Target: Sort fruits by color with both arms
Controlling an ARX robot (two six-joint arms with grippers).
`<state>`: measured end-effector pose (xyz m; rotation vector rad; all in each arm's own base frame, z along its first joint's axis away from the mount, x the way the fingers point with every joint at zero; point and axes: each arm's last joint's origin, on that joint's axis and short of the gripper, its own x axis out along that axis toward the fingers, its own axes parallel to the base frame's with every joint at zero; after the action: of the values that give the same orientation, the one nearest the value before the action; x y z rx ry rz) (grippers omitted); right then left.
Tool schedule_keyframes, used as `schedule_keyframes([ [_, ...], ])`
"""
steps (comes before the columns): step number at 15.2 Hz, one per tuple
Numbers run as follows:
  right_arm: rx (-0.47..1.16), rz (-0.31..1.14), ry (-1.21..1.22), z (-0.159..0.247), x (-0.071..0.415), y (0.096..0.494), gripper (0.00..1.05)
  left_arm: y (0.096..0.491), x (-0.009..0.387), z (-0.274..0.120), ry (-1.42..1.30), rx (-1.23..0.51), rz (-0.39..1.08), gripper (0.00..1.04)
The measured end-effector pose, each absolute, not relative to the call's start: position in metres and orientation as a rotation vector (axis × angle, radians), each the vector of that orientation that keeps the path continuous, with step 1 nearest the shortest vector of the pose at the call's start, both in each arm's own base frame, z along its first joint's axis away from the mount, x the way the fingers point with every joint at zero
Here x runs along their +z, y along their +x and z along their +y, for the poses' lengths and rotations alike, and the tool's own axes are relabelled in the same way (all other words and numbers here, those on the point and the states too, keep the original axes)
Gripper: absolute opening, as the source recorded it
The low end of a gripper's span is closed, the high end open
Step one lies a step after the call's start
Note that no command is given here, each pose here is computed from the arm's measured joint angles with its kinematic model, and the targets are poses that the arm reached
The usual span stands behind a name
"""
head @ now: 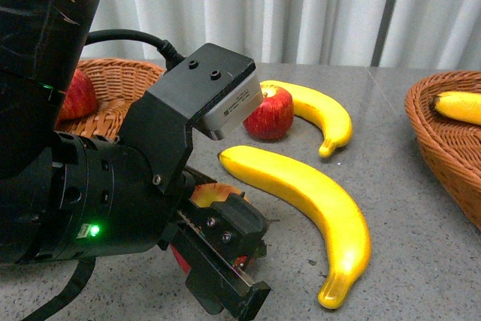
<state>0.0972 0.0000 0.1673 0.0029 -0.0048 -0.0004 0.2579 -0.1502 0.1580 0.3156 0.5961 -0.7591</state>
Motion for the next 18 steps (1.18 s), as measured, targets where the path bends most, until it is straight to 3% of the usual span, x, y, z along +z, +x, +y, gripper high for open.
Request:
schedule_keyframes([
  [4, 0.0, -0.005, 0.003, 0.0, 0.167, 0.097, 0.98, 0.259, 0.188, -0.136, 0.296, -0.679, 0.507, 0.62],
  [7, 0.0, -0.005, 0.003, 0.0, 0.167, 0.097, 0.98, 0.275, 0.236, -0.1, 0.169, -0.408, 0.371, 0.62],
  [10, 0.0, -0.005, 0.003, 0.0, 0.167, 0.097, 0.98, 0.286, 0.232, -0.057, -0.002, -0.089, 0.455, 0.62],
  [14, 0.0, -0.005, 0.003, 0.0, 0.167, 0.097, 0.98, 0.29, 0.213, -0.038, -0.111, 0.002, 0.543, 0.62],
  [17, 0.0, -0.005, 0.003, 0.0, 0.167, 0.097, 0.98, 0.29, 0.211, -0.039, -0.118, -0.009, 0.546, 0.96],
  [18, 0.0, -0.005, 0.003, 0.0, 0.167, 0.097, 0.98, 0.289, 0.211, -0.041, -0.115, -0.017, 0.544, 0.99],
])
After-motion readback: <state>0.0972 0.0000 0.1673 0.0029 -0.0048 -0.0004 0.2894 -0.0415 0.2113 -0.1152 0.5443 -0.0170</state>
